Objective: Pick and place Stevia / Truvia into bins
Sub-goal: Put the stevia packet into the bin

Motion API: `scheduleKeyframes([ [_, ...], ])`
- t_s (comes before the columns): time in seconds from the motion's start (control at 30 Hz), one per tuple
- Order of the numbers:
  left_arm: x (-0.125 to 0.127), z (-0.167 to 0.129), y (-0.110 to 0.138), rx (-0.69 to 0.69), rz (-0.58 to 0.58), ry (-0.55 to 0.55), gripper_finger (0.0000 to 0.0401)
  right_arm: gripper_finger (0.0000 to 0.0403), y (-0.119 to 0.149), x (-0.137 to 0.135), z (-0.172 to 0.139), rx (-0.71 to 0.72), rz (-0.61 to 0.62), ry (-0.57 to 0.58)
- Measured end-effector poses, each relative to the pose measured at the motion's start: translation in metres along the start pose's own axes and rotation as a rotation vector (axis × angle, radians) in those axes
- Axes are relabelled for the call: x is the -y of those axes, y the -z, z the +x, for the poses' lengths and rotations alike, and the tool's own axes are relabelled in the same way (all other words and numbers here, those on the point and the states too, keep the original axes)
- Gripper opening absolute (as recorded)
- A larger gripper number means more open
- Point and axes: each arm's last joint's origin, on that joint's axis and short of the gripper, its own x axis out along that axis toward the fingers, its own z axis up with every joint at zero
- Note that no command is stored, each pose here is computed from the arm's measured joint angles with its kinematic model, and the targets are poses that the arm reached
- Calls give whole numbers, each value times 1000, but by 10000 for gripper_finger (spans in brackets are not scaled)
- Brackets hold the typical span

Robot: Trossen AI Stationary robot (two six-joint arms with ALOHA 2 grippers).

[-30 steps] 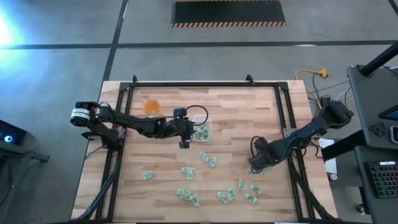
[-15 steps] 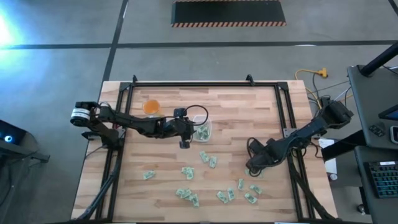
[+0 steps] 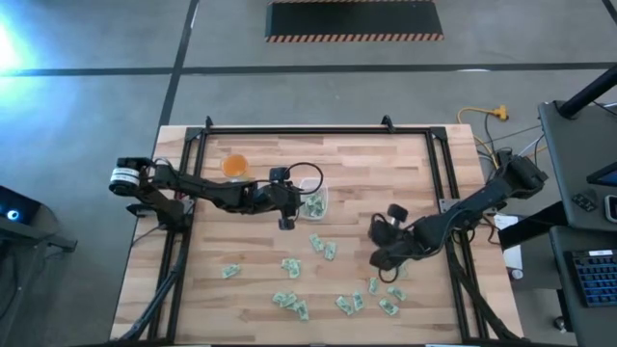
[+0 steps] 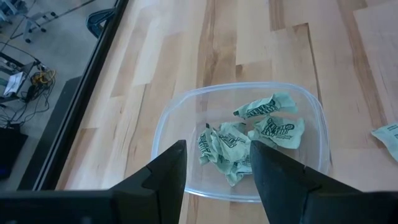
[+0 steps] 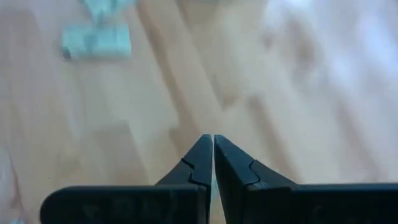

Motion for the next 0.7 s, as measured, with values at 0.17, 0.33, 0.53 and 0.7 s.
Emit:
scheduleKeyframes([
  [0.17,0,0,2,-5,-22,1,160,8,-17,1,-8,33,31,16],
  [0.33,1,0,4,-12,-22,3,160,10,-8,9,1,-118,123,-14],
  [0.53,1,0,3,-11,-22,2,160,44,5,15,12,-196,226,-3],
  [0.7,1,0,3,-9,-23,2,160,90,10,15,18,-184,250,-21],
])
